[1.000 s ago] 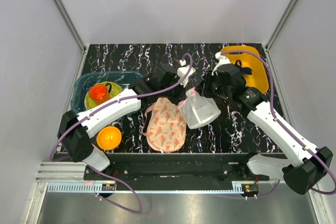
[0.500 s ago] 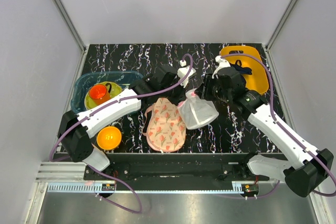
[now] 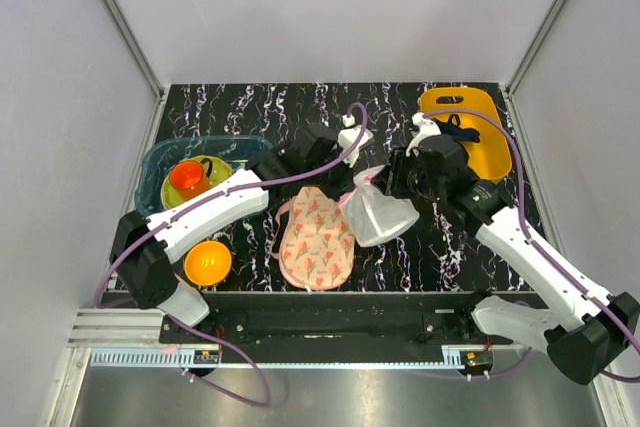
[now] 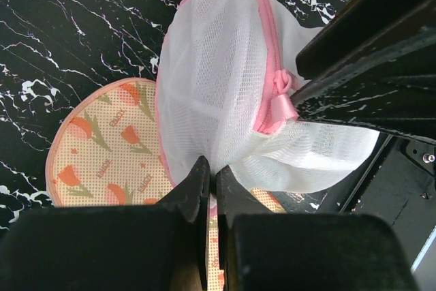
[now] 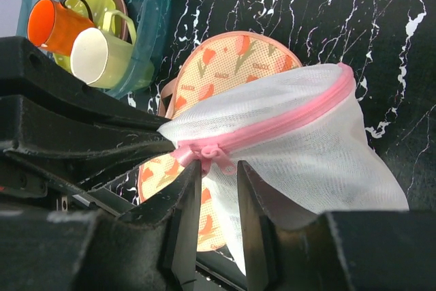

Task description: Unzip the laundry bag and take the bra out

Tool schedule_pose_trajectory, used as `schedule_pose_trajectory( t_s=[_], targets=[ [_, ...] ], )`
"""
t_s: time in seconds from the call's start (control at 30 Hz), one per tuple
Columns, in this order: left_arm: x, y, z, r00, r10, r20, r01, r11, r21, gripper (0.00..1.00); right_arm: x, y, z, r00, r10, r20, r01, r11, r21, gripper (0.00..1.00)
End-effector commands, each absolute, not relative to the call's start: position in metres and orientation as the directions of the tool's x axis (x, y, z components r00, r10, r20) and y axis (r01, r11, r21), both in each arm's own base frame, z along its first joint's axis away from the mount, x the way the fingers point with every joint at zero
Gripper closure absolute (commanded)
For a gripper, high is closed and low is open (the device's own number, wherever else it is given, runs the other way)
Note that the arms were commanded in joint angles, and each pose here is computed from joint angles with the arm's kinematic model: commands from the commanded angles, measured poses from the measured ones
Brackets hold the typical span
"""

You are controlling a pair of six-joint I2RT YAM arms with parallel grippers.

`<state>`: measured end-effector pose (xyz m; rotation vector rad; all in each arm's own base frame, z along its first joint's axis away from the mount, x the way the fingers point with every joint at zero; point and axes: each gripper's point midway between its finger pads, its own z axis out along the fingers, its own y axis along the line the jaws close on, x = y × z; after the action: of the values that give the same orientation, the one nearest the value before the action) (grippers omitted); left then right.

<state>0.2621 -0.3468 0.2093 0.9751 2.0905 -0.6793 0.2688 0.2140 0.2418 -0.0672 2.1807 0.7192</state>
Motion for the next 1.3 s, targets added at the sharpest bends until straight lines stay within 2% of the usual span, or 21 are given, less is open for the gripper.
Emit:
schedule_pose_trajectory(
  t_s=[0.0, 0.13, 0.27, 0.63, 0.87, 1.0, 1.03, 1.13, 1.27],
  targets=[
    [0.266, -0.357, 0.239, -0.399, 0.360, -0.843, 0.819, 0.553, -0.152, 1.00, 0.265, 0.216, 0.259, -0.623, 0.203, -0.755, -0.325, 0.811, 0.487, 0.65],
    [0.265, -0.357, 0.240, -0.403, 0.355, -0.843, 0.818, 0.553, -0.158, 1.00, 0.265, 0.209, 0.260, -0.610, 0.235, -0.756, -0.301, 0.814, 0.497, 0.66],
    [0.265, -0.359, 0.242, -0.405, 0.349, -0.845, 0.817, 0.553, -0.163, 1.00, 0.266, 0.201, 0.264, -0.586, 0.278, -0.761, -0.287, 0.807, 0.515, 0.64],
    [0.264, -0.363, 0.245, -0.404, 0.346, -0.847, 0.823, 0.542, -0.171, 1.00, 0.272, 0.216, 0.249, -0.648, 0.225, -0.728, -0.332, 0.776, 0.536, 0.64],
    [0.264, -0.364, 0.245, -0.400, 0.350, -0.847, 0.826, 0.538, -0.168, 1.00, 0.274, 0.226, 0.251, -0.660, 0.208, -0.722, -0.361, 0.755, 0.548, 0.67],
    [0.264, -0.363, 0.244, -0.400, 0.357, -0.844, 0.826, 0.539, -0.164, 1.00, 0.277, 0.220, 0.254, -0.642, 0.223, -0.733, -0.346, 0.769, 0.537, 0.79],
    [0.264, -0.363, 0.243, -0.402, 0.358, -0.843, 0.825, 0.540, -0.163, 1.00, 0.277, 0.218, 0.256, -0.632, 0.230, -0.740, -0.346, 0.771, 0.535, 0.86],
    [0.264, -0.362, 0.241, -0.402, 0.361, -0.841, 0.825, 0.541, -0.162, 1.00, 0.277, 0.208, 0.257, -0.606, 0.249, -0.755, -0.318, 0.795, 0.517, 0.98],
    [0.264, -0.362, 0.239, -0.405, 0.365, -0.838, 0.824, 0.542, -0.163, 1.00, 0.277, 0.196, 0.255, -0.582, 0.259, -0.771, -0.283, 0.824, 0.490, 1.00]
  ],
)
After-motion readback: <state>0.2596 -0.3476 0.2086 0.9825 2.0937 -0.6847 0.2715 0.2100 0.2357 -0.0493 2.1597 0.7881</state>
